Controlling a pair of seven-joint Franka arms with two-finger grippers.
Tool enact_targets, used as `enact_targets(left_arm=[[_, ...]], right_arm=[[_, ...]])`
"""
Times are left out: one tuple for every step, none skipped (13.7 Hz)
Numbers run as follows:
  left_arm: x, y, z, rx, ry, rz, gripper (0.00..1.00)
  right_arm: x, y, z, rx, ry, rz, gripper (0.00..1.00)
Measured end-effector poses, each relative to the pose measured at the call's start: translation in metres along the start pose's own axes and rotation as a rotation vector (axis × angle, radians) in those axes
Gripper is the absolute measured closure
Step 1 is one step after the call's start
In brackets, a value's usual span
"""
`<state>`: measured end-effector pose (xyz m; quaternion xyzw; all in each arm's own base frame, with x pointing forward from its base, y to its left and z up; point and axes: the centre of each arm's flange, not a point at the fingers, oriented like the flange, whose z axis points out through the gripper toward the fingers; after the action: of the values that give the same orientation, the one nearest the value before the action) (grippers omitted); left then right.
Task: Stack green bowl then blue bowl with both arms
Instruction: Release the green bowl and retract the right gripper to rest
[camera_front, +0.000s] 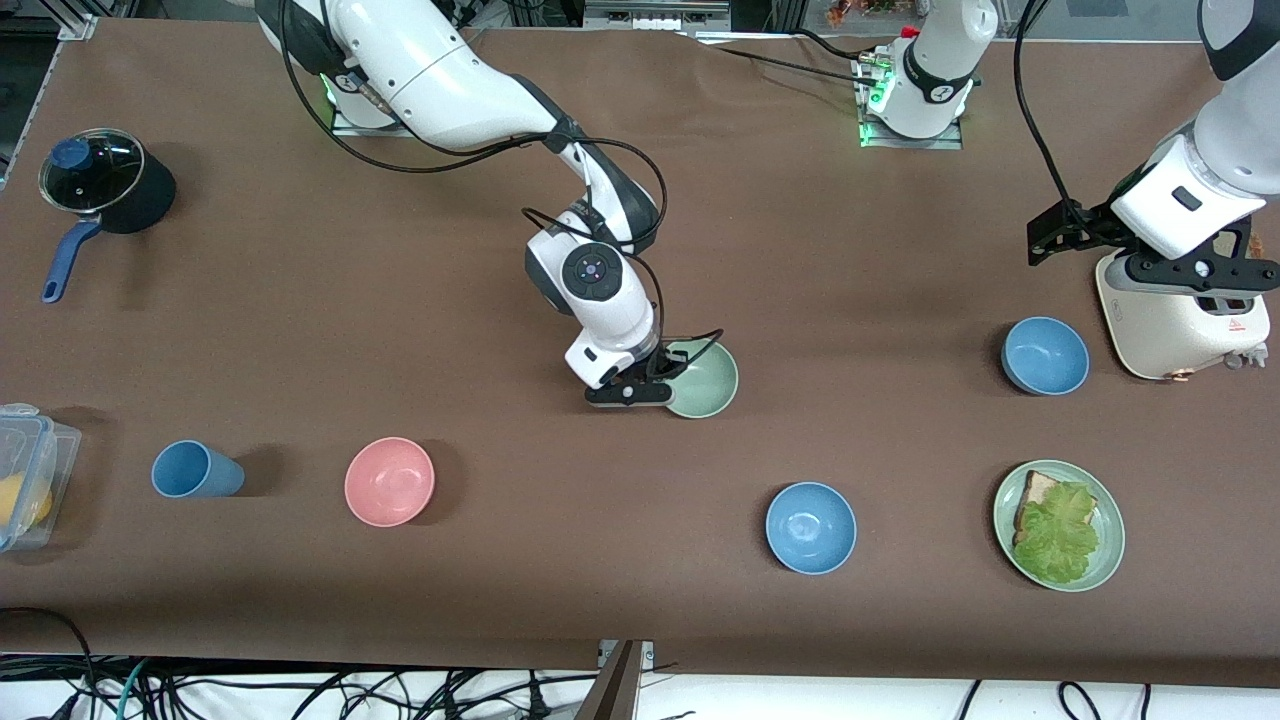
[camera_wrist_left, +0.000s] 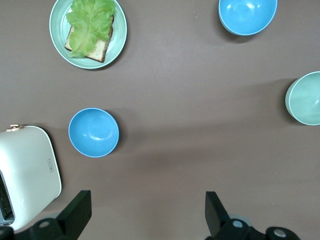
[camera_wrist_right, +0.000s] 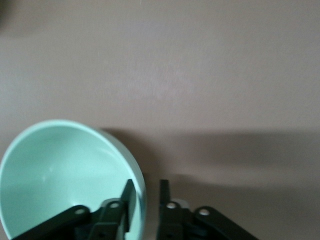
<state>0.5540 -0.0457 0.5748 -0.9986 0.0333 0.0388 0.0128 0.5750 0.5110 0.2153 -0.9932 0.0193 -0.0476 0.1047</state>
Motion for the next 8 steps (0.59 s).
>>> enact_targets(left_arm=[[0.000, 0.000, 0.000, 0.000, 0.000, 0.000, 0.00], [0.000, 0.000, 0.000, 0.000, 0.000, 0.000, 0.00], [0.000, 0.000, 0.000, 0.000, 0.000, 0.000, 0.00], [0.000, 0.000, 0.000, 0.000, 0.000, 0.000, 0.00], [0.000, 0.000, 0.000, 0.000, 0.000, 0.000, 0.00], [0.000, 0.000, 0.000, 0.000, 0.000, -0.001, 0.00], [0.000, -0.001, 0.001, 0.000, -0.003, -0.001, 0.00], [0.000, -0.001, 0.003, 0.000, -0.016, -0.002, 0.00]], right_arm=[[0.005, 0.002, -0.004, -0.003, -0.001, 0.005, 0.59], [0.008, 0.003, -0.007, -0.015, -0.011, 0.008, 0.50], [0.010, 0.004, -0.013, -0.029, -0.023, 0.009, 0.38], [0.015, 0.004, -0.024, -0.041, -0.029, 0.012, 0.30], [0.026, 0.008, -0.043, -0.047, -0.024, 0.023, 0.18], [0.043, 0.018, -0.071, -0.049, -0.012, 0.047, 0.09], [0.062, 0.036, -0.101, -0.060, -0.011, 0.080, 0.00], [0.080, 0.061, -0.135, -0.085, -0.027, 0.113, 0.00]])
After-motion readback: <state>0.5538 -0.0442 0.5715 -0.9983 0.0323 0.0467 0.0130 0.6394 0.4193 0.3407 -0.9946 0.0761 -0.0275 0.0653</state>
